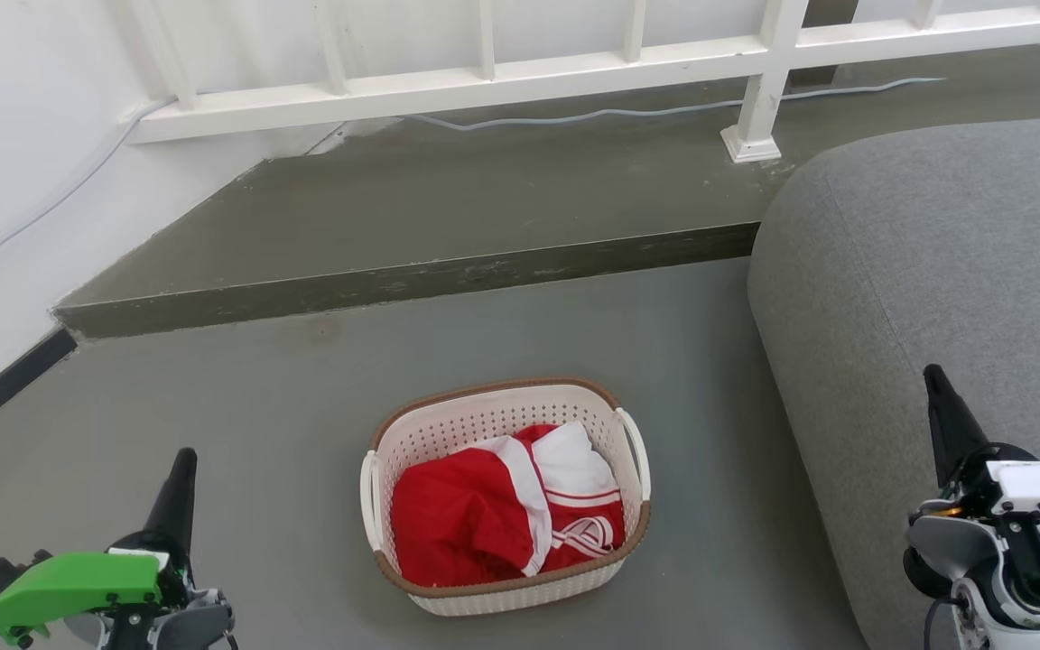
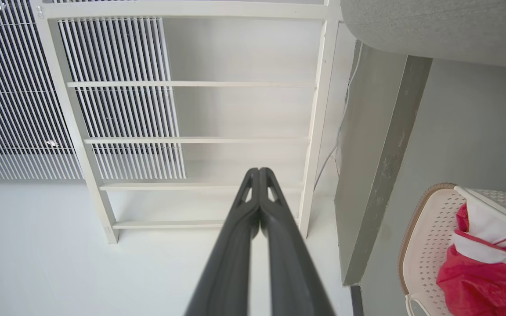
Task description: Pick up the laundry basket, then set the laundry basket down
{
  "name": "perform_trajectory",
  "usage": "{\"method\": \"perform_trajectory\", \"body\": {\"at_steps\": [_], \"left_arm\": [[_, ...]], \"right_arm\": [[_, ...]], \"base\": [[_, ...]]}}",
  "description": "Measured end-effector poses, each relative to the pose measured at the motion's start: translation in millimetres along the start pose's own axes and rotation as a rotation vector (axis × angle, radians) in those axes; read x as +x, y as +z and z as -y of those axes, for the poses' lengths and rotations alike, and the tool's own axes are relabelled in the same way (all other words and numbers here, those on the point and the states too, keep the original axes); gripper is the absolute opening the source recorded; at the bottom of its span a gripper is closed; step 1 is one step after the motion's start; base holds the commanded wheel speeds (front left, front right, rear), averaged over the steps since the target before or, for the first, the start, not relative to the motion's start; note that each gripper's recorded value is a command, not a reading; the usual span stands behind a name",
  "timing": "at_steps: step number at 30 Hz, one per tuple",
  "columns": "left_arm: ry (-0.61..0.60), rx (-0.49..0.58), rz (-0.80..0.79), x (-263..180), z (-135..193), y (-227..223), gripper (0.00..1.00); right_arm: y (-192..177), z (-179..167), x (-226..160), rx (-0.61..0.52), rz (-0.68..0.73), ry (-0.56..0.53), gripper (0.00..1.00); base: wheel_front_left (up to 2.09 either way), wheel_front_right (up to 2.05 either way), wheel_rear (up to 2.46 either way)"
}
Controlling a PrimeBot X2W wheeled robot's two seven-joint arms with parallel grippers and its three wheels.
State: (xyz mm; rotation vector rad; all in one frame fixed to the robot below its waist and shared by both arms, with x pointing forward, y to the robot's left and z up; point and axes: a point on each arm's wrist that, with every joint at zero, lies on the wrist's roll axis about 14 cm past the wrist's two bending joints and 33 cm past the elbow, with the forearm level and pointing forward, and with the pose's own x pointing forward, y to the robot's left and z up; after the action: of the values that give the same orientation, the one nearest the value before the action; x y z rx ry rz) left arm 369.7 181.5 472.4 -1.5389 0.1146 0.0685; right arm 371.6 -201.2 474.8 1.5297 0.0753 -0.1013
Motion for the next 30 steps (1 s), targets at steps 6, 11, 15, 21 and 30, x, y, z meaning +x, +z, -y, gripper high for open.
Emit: {"method": "perform_trajectory", "body": {"at_steps": [6,11,15,21,30], "left_arm": [[-0.013,-0.045,0.003,1.1,2.6,2.4,0.00],[-0.014,-0.045,0.003,1.9,3.3,2.6,0.00],[-0.012,-0.045,0.002,1.7,2.6,2.6,0.00],[-0.011,-0.045,0.002,1.7,2.2,2.7,0.00],[-0.007,-0.045,0.000,1.6,0.9,2.6,0.00]], "right_arm": [[3.5,-2.3,0.5,0.046,0.008,0.013,0.00],[3.4,-3.8,2.0,0.047,0.008,0.016,0.00],[3.5,-3.9,2.1,0.047,0.008,0.016,0.00],[3.6,-3.5,2.1,0.048,0.009,0.015,0.00],[3.8,-2.9,2.1,0.048,0.010,0.013,0.00]], "base": [[0.00,0.00,0.00],[0.00,0.00,0.00],[0.00,0.00,0.00],[0.00,0.00,0.00],[0.00,0.00,0.00]]}}
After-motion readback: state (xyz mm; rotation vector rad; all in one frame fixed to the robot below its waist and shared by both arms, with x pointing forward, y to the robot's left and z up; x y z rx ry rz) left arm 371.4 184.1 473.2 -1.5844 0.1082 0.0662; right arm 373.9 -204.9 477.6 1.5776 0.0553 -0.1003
